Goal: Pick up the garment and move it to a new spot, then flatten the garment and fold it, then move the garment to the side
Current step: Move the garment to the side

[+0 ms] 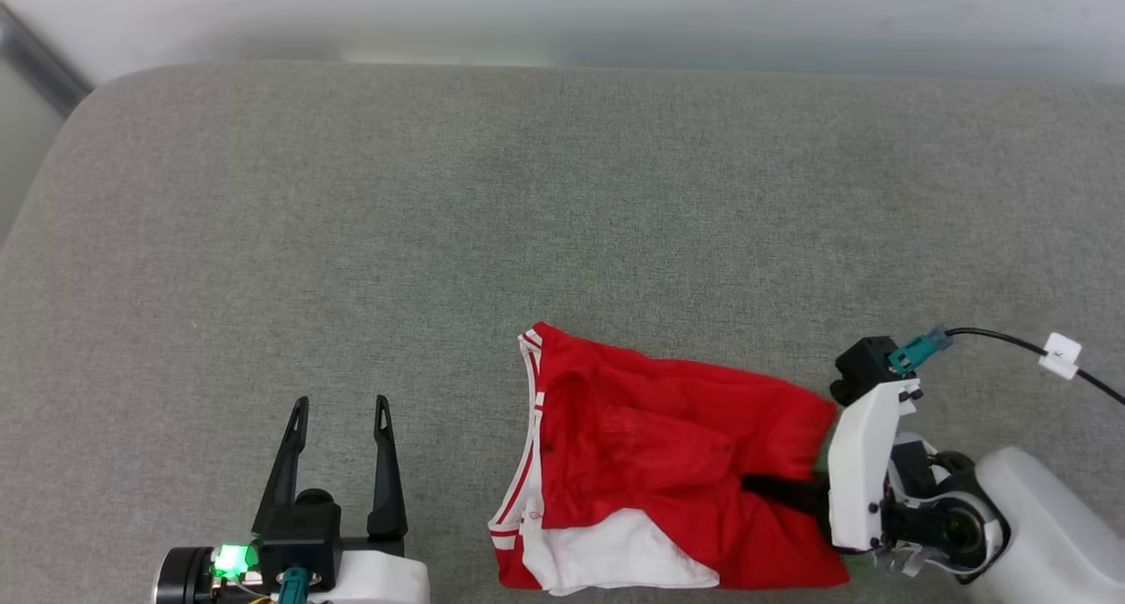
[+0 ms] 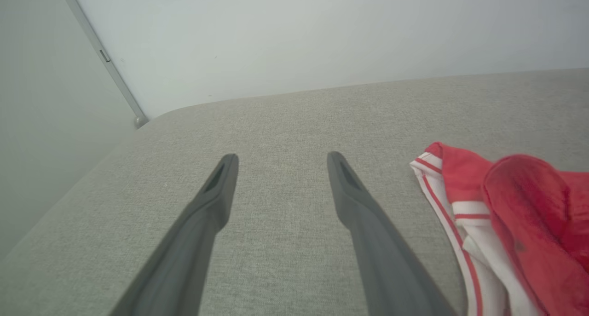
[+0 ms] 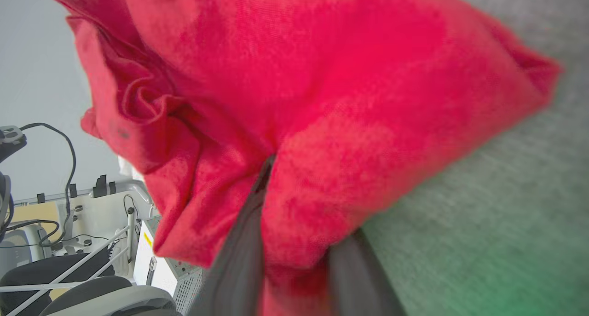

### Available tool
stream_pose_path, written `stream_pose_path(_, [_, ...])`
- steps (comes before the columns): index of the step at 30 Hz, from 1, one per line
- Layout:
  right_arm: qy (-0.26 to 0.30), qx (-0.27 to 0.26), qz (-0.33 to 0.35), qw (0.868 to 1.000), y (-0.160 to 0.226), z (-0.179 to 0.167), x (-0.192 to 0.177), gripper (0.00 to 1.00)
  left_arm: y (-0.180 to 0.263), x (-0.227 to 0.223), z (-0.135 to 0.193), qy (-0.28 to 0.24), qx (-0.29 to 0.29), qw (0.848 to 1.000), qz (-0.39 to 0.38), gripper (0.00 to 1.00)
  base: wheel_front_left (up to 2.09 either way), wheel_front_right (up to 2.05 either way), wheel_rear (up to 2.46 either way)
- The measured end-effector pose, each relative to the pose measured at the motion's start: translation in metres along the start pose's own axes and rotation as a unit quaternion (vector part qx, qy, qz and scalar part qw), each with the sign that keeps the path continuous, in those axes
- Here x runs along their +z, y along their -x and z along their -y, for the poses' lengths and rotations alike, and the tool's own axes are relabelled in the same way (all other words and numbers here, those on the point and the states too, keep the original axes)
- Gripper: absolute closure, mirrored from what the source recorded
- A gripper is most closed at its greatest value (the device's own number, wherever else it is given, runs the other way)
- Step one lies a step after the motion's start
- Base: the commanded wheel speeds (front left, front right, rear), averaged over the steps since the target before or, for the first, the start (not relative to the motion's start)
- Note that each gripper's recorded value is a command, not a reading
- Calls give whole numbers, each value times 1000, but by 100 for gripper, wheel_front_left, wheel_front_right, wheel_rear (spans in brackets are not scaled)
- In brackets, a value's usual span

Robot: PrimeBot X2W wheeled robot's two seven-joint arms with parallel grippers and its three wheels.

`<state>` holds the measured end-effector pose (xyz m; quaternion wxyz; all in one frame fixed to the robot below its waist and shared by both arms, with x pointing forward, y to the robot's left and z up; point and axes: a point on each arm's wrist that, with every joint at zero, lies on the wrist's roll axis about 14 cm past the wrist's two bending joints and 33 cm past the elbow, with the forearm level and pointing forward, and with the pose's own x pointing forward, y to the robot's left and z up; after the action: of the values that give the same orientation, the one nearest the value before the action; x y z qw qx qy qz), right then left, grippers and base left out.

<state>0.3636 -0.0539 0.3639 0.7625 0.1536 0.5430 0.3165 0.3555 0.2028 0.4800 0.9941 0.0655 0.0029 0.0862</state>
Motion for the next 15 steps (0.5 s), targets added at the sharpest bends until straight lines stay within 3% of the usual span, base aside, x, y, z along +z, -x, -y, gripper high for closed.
stream_pose_path(8, [62, -5, 59, 996, 19, -14, 25, 100, 9, 5, -1, 4, -1, 1000, 7, 0, 0, 0, 0])
stream_pose_path(15, [165, -28, 131, 977, 69, -31, 67, 100, 10, 10, 7, 10, -10, 1000, 15, 0, 0, 0, 0])
